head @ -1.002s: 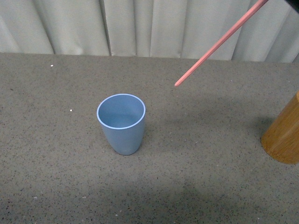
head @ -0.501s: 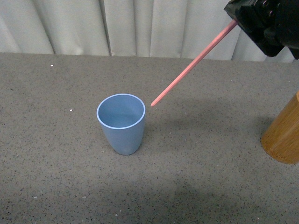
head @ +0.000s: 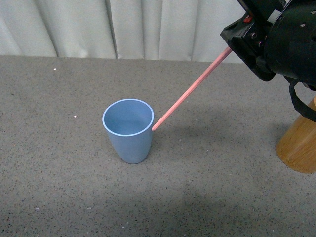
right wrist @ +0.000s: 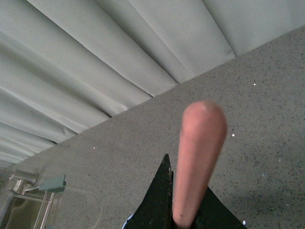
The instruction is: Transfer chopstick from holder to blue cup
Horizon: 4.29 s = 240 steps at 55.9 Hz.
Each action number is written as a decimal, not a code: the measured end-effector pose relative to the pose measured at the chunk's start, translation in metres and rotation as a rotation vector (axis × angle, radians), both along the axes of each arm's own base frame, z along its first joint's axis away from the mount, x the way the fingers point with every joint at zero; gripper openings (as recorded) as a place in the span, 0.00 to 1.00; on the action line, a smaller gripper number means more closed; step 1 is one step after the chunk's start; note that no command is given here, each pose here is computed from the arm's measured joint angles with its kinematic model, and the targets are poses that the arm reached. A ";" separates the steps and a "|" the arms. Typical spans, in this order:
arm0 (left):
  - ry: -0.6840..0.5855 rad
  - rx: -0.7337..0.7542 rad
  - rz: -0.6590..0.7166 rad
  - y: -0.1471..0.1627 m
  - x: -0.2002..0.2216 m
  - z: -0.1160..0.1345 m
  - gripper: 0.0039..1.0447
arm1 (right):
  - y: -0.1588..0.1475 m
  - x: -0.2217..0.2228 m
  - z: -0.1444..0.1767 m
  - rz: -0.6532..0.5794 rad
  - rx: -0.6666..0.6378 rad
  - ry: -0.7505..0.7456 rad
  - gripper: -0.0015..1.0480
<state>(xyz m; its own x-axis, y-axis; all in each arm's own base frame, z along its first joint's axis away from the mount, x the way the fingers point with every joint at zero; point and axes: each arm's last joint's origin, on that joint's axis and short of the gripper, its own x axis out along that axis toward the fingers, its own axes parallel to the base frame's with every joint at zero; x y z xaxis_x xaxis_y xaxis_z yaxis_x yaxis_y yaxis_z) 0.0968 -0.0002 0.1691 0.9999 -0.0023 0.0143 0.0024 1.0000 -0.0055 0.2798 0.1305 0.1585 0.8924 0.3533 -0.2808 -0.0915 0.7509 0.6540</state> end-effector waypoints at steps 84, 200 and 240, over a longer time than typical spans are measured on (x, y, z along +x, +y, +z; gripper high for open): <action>0.000 0.000 0.000 0.000 0.000 0.000 0.94 | 0.028 0.028 0.001 0.056 -0.018 0.010 0.02; -0.002 0.001 0.000 0.000 0.000 0.000 0.94 | -0.130 -0.182 0.006 -0.248 -0.679 -0.408 0.86; -0.002 0.001 0.000 0.000 0.000 0.000 0.94 | -0.130 -0.182 0.006 -0.248 -0.679 -0.408 0.91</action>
